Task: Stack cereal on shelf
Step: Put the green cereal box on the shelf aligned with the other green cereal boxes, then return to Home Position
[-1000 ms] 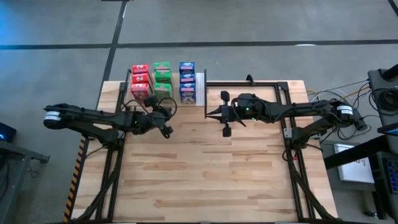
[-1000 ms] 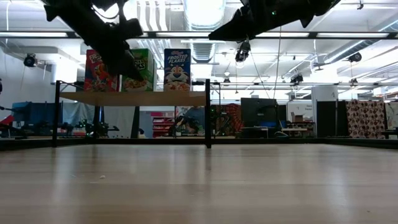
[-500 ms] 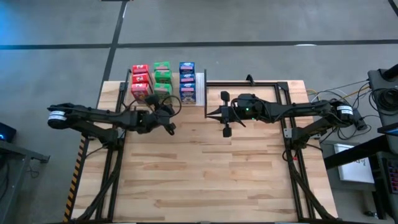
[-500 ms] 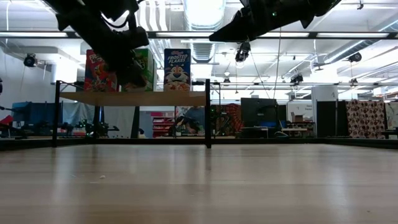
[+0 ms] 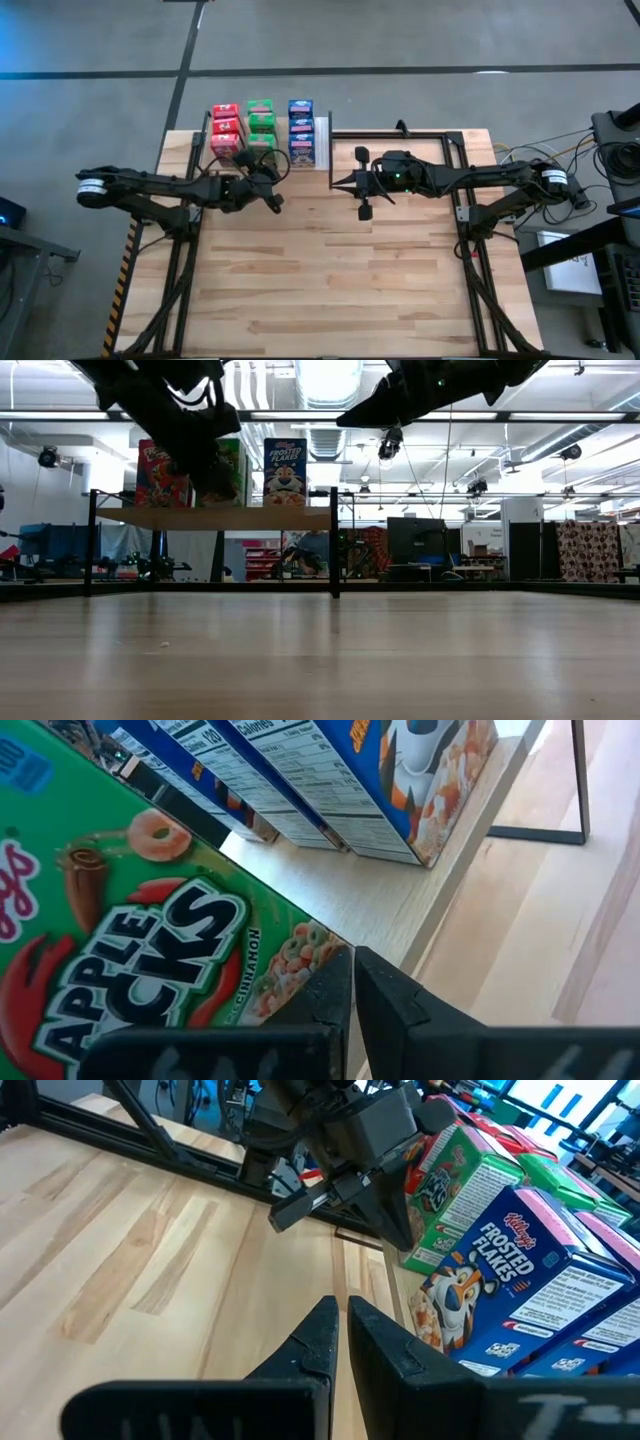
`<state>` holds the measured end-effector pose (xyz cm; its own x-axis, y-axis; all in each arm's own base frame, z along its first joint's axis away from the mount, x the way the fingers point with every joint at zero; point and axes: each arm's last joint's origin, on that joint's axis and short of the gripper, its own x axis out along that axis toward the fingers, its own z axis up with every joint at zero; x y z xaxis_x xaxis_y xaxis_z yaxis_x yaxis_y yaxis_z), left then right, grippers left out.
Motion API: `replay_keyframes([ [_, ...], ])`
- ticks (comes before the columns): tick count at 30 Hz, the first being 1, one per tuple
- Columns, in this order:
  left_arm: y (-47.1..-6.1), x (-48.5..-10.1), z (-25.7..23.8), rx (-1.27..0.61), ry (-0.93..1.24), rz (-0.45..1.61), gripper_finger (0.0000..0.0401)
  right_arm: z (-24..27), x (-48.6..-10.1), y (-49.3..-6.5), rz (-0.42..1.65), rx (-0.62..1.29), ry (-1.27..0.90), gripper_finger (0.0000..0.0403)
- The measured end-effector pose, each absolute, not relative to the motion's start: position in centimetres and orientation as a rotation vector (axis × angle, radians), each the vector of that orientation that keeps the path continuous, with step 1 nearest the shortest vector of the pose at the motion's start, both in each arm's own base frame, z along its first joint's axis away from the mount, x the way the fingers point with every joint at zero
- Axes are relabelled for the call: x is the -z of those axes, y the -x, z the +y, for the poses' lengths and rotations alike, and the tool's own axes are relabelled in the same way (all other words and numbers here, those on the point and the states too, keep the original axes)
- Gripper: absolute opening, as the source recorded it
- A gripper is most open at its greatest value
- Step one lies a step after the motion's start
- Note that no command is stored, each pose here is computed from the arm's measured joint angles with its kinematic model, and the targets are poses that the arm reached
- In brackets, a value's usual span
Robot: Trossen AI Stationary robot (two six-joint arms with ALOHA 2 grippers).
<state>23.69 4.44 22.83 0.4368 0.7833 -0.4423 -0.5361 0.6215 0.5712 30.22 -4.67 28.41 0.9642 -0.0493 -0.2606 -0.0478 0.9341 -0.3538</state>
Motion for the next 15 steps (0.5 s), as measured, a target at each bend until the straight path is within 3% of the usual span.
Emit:
replay_keyframes([
  [9, -23.6, -23.2, 4.2, -0.832, -0.387, 0.733, 0.0, -4.7, -28.3, -30.2, 0.281, 0.003, 0.365, 0.0018],
  [15, -22.3, -26.7, 2.5, -0.679, -0.41, 0.6, 0.0, -4.7, -27.5, -30.0, 0.305, -0.009, 0.405, 0.0018],
])
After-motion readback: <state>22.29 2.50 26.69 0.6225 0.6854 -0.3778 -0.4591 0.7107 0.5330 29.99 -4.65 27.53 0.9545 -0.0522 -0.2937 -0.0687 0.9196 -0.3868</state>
